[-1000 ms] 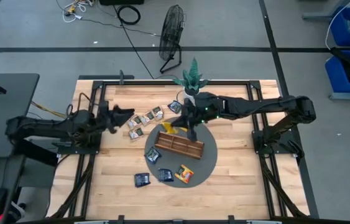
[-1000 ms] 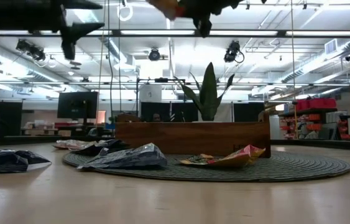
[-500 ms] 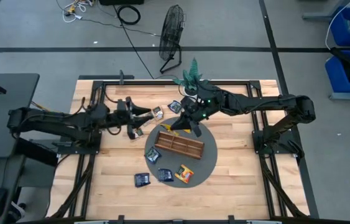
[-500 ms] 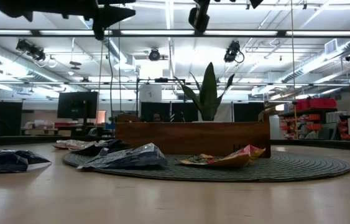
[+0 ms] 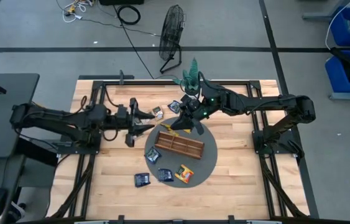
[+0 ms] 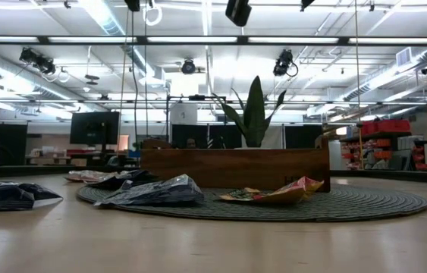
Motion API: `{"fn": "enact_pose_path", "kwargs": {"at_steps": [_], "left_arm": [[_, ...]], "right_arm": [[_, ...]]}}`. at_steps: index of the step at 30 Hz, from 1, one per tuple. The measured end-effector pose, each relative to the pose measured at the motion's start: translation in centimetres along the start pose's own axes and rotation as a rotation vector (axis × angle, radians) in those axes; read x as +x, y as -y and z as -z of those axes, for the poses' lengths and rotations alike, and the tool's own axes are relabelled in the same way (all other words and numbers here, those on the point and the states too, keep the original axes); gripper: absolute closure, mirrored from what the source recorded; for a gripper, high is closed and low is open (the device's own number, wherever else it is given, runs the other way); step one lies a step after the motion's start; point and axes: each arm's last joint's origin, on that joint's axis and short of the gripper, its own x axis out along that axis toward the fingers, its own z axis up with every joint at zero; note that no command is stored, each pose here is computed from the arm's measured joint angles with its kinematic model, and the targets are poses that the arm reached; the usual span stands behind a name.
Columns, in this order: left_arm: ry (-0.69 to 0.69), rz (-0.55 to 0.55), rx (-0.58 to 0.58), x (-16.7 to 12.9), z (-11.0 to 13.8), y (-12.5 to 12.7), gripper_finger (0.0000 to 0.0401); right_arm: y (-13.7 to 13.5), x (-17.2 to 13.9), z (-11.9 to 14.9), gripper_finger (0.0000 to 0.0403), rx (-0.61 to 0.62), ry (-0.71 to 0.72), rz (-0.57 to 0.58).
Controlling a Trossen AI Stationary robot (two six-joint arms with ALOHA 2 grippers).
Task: Pick & Place Tea
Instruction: Put the yellow tea bag into the right section of the wooden organizer
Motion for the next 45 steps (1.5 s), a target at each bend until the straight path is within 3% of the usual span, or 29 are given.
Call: {"fn": "enact_pose_path", "kwargs": {"at_steps": [4,19,23,31,40,45], "left_arm": [[0.020,0.009,-0.003,0.1,-0.7,0.2,0.0236],[0.056,0.024,-0.014,2.3,0.9,0.5,0.0241],[0.051,0.025,-0.016,2.4,1.0,0.5,0.0272],[0.117,0.024,-0.036,2.3,0.3,0.4,0.0390],[0.089,0.043,-0.138,2.3,0.6,0.4,0.0398],[0.088,0.044,-0.173,2.3,0.6,0.4,0.0399]], "right_arm": [[0.1,0.0,0.0,0.0403,0.002,0.009,0.017],[0.1,0.0,0.0,0.0403,0.014,0.024,0.040],[0.1,0.0,0.0,0.0403,0.021,0.024,0.040],[0.2,0.0,0.0,0.0403,0.023,0.021,0.041],[0.2,0.0,0.1,0.0402,0.030,0.014,0.046],[0.3,0.0,0.1,0.0379,0.011,0.029,0.074]]}}
